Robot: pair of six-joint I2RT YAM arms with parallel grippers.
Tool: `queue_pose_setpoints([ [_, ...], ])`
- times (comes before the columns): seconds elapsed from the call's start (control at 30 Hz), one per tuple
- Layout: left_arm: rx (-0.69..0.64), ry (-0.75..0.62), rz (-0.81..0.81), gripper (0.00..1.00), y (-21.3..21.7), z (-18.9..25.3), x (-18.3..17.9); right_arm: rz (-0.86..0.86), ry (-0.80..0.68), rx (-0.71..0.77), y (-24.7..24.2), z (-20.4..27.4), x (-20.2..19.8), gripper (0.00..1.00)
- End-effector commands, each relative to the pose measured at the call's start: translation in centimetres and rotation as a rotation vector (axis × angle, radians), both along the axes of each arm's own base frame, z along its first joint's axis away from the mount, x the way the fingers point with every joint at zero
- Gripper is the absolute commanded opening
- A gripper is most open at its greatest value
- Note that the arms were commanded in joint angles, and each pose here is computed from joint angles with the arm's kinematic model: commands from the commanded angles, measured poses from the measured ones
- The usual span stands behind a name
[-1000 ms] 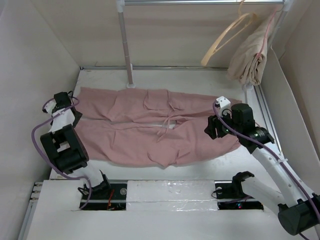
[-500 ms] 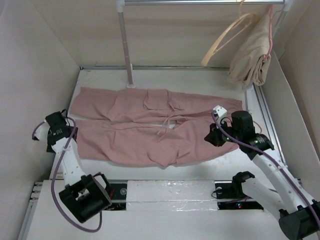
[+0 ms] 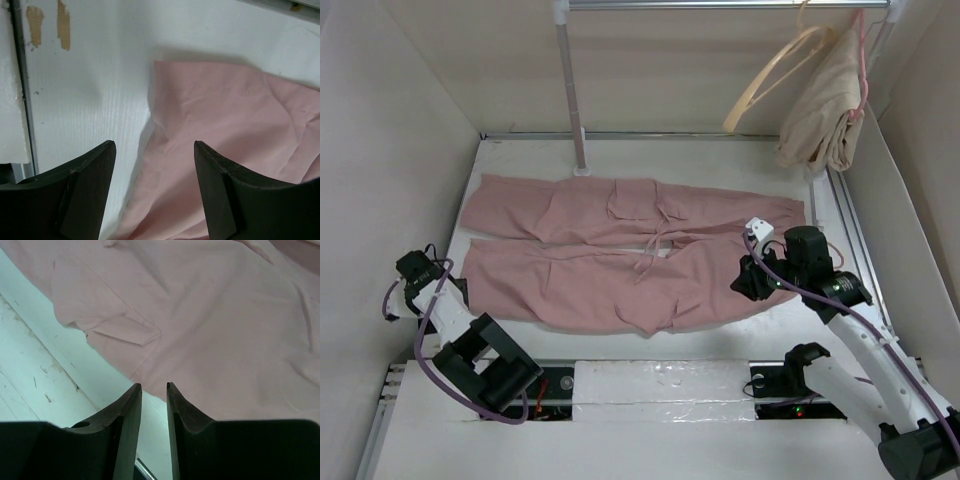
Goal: Place the trousers on the hanger
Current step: Flatten out the trousers at the center of the board, then fold the trousers at the center of the board.
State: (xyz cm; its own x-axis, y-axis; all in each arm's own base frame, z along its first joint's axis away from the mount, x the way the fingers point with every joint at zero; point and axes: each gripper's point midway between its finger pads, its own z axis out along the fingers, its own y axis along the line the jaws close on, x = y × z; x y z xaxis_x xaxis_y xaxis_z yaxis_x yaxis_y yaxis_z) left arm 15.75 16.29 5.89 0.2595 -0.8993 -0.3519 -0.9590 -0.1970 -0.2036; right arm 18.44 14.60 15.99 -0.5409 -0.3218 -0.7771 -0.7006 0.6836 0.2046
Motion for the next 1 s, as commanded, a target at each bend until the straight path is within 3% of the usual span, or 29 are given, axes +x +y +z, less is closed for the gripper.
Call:
queue_pose_setpoints([
  [0.0,0.030,-0.032,0.003,0.60,1.1,0.3,1.0,0.008,-0.047,0.012,0.2,1.5,0.4,0.33],
  [0.1,0.014,-0.050,-0.020,0.59,1.1,-0.7,1.8,-0.023,-0.038,0.020,0.1,1.3,0.6,0.34],
  [0.27,-0.033,-0.010,-0.049,0.57,0.7,-3.5,1.6,-0.131,-0.018,0.021,-0.5,1.4,1.6,0.52],
  [0.37,-0.072,0.006,-0.067,0.42,0.1,-5.1,1.5,-0.277,-0.012,-0.009,-2.4,1.4,3.2,0.60],
  [0.4,-0.075,-0.001,-0.073,0.27,0.0,-5.1,1.6,-0.346,-0.003,-0.017,-3.3,1.3,3.7,0.62],
  [0.43,-0.072,-0.006,-0.077,0.20,0.1,-5.0,1.7,-0.395,0.017,-0.016,-3.8,1.0,4.0,0.62],
  [0.47,-0.057,-0.029,-0.084,0.04,0.4,-4.5,2.2,-0.494,0.041,-0.027,-5.5,0.4,4.5,0.60],
  [0.5,-0.048,-0.034,-0.090,0.00,0.5,-4.2,2.3,-0.541,0.037,-0.037,-6.5,0.3,4.9,0.60],
  [0.7,0.037,-0.229,-0.208,0.00,0.2,0.9,6.4,-1.052,0.172,-0.128,-16.2,-2.4,4.2,0.47],
  [0.97,-0.030,-0.363,-0.267,0.00,-2.6,0.7,8.4,-1.357,0.365,-0.116,-22.8,-7.4,4.3,0.47],
])
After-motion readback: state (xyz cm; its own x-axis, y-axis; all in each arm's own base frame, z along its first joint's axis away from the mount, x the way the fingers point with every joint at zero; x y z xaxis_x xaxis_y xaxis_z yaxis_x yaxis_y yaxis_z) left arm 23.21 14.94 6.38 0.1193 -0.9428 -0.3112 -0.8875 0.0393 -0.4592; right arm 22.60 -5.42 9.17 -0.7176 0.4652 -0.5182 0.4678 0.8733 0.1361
